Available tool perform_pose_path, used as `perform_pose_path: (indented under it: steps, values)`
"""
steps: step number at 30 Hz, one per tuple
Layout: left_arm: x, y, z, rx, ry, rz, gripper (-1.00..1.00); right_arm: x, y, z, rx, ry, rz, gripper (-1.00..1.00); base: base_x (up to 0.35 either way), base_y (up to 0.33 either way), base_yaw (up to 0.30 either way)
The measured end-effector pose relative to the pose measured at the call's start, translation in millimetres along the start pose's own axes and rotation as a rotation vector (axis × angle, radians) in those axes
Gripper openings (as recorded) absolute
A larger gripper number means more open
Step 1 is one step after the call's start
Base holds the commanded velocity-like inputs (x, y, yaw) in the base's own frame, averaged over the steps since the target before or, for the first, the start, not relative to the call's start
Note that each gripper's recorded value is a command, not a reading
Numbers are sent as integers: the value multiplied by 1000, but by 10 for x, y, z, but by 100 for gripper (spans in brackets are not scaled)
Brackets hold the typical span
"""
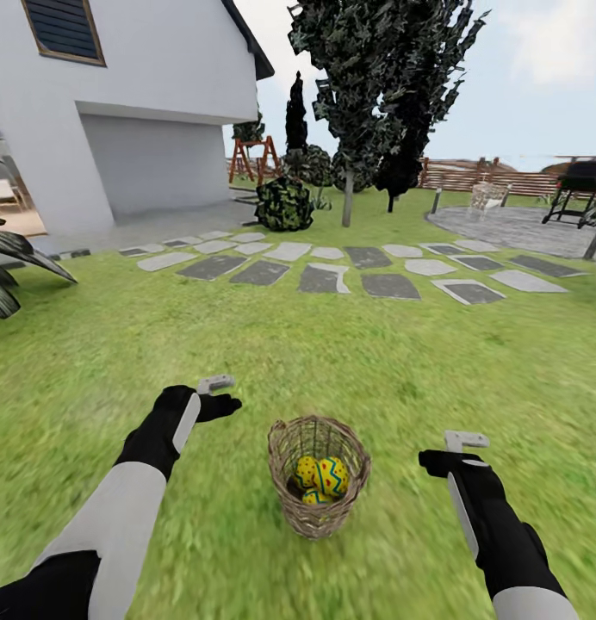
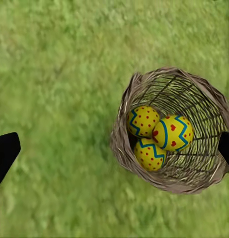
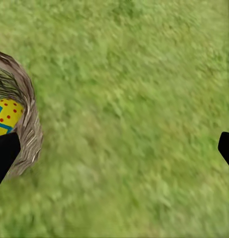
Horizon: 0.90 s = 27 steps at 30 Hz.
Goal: Take the three Easter eggs out of the wicker basket on the lawn in the garden, then place them on the lawn next to a single tree (choose any tree) so that all three eggs are next to the same tree and none are left in the basket.
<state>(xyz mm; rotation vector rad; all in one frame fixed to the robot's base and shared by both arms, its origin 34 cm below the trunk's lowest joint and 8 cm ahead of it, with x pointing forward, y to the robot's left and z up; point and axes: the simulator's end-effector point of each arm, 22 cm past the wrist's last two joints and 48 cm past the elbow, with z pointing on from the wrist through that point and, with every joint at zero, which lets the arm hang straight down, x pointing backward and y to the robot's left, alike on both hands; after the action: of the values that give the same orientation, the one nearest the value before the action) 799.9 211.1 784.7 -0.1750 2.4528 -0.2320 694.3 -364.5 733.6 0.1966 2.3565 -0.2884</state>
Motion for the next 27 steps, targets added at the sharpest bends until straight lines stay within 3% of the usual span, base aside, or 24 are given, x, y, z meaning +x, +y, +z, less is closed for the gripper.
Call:
perform_pose_path:
  steps: [7, 16, 21, 23, 27]
  values:
    - [75, -3, 26, 0, 18, 1, 100, -15, 10, -11, -2, -4, 0, 100, 270, 224, -70]
    - [122, -40, 45, 6, 29, 0, 100, 2, 7, -7, -3, -1, 4, 100, 270, 225, -254]
    - [467, -86, 173, 8, 108, 13, 100, 2, -7, -6, -1, -1, 5, 100, 270, 224, -283]
    - [637, -153, 225, 8, 146, 45, 100, 12, 0, -3, -3, 1, 5, 100, 270, 221, -286]
    - [722, -189, 251, 7, 164, 74, 100, 58, 18, 15, -6, 12, 4, 100, 101, 80, -287]
